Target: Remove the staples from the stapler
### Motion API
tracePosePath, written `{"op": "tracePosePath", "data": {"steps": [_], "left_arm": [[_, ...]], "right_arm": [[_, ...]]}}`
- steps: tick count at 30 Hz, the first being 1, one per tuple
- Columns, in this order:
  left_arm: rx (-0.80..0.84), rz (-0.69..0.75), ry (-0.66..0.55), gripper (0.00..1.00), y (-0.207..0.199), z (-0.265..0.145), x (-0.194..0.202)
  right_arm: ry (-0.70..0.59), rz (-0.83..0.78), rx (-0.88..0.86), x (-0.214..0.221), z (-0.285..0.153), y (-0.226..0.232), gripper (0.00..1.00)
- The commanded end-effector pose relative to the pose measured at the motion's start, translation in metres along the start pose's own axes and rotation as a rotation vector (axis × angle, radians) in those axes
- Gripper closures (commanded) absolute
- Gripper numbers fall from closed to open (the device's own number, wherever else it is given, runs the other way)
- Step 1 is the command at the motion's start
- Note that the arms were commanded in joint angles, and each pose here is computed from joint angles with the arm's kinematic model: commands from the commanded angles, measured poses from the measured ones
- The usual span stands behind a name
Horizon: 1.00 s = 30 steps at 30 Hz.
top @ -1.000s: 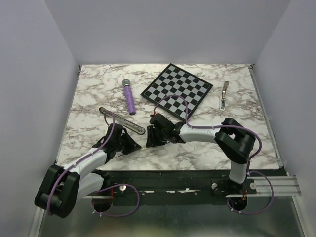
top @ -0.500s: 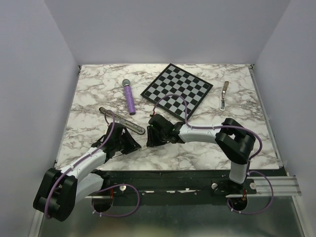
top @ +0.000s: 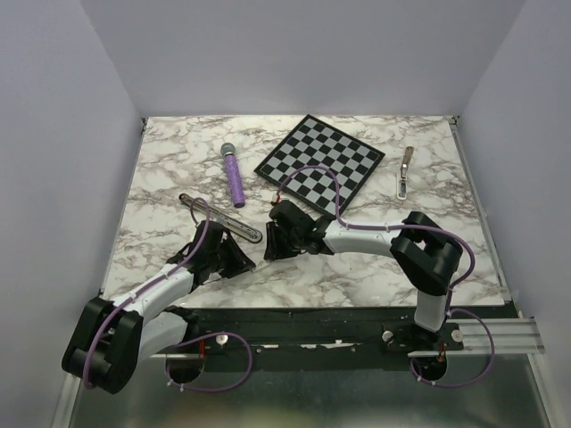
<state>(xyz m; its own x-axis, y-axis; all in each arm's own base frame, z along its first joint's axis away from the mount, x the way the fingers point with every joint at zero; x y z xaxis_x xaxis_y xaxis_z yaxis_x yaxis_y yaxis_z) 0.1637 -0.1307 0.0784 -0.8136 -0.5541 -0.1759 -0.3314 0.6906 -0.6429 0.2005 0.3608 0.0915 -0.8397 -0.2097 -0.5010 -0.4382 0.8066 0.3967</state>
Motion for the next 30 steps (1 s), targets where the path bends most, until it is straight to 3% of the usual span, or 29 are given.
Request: {"op": "tracePosePath", "data": {"steps": [1, 13, 21, 30], "left_arm": [[0.021, 0.018, -0.01, 0.66, -0.007, 0.001, -0.003], [-0.003, 0.015, -0.006, 0.66, -0.002, 0.001, -0.002], [-0.003, 0.023, -0.017, 0.66, -0.004, -0.002, -0.003], [-0.033, 0.058, -0.065, 0.59, -0.01, -0.017, -0.01]], "right_arm": [[0.03, -0.003, 0.007, 0.01, 0.006, -0.006, 0.6], [0.036, -0.044, 0.03, 0.009, 0.015, -0.01, 0.59], [0.033, -0.044, 0.021, 0.011, 0.013, -0.01, 0.63], [0.02, -0.053, 0.002, 0.001, 0.008, -0.002, 0.59]]}}
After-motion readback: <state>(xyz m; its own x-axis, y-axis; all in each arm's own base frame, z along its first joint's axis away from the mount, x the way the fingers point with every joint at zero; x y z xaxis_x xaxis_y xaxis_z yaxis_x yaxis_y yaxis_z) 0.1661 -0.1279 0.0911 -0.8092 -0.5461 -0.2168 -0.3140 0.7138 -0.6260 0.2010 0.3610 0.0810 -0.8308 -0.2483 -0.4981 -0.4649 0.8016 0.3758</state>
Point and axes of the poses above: each gripper's point midway between its finger pads, its own z axis out along the fingers, its own y axis along the line the jaws close on, x = y × z, the point moved 7 cm from there along -z, back along the fingers, and after that the axes turned 5 degrees about -z, right-handed, at the moved point
